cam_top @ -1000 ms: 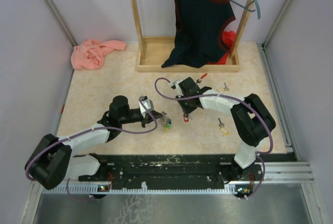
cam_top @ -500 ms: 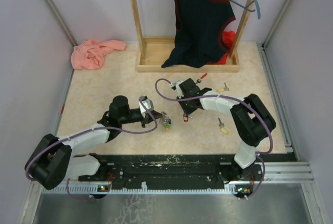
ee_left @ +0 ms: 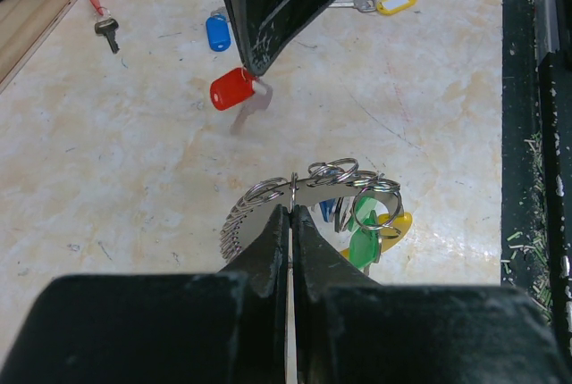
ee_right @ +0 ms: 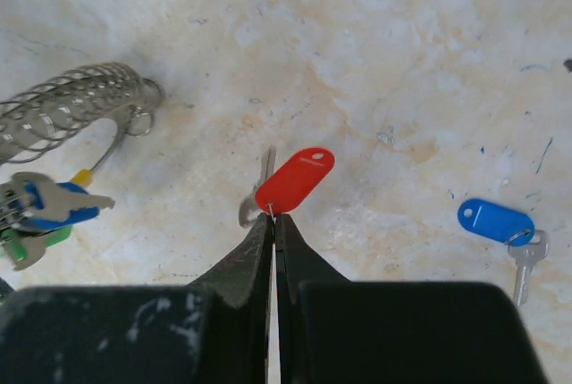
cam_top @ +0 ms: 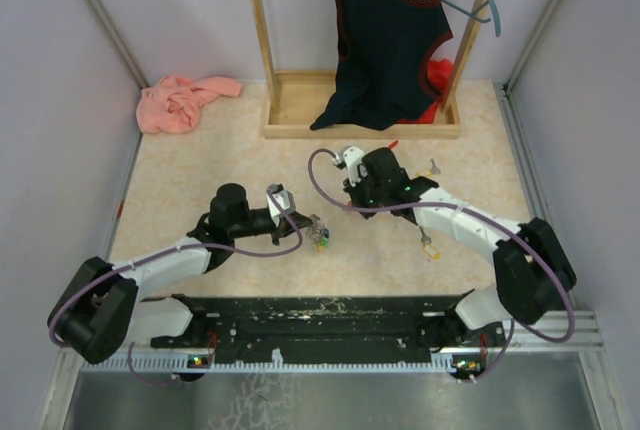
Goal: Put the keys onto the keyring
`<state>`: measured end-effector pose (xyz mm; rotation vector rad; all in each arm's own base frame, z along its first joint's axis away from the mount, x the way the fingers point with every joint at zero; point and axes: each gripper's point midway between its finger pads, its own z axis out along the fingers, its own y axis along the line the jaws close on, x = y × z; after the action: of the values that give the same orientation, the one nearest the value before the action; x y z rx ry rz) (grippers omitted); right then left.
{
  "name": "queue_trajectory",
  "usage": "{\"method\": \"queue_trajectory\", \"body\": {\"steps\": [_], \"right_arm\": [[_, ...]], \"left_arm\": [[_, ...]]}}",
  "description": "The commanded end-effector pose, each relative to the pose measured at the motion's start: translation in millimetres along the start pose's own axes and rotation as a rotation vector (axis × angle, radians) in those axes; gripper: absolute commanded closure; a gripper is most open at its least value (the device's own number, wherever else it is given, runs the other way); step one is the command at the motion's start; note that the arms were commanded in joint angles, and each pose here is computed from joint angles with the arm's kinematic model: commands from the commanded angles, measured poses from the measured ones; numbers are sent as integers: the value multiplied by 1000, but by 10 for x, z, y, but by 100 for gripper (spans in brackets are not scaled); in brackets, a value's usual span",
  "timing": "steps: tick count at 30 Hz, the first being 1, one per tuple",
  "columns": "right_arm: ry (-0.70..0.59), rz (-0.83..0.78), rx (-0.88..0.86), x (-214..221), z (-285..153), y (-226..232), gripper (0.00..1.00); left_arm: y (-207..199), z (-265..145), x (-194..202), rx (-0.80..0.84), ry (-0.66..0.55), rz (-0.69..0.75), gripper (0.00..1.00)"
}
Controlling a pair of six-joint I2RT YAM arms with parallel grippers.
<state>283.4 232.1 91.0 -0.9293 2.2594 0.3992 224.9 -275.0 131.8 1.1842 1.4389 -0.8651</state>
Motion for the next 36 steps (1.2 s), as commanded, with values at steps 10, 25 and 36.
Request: {"method": "queue_trajectory", "body": {"steps": [10,25,36], "right_arm": [[-401,-275,-186,-661,-617,394,100],[-458,-550,-359,-670,-704,921,100],[-455,-635,-345,-669,-618,1006,100]], "left_arm": [[-12,17,-159,10,-51,-18,99],[-62,22,-193,40,-70,-15,99],[-80,17,-207,47,-79,-8,99]]}}
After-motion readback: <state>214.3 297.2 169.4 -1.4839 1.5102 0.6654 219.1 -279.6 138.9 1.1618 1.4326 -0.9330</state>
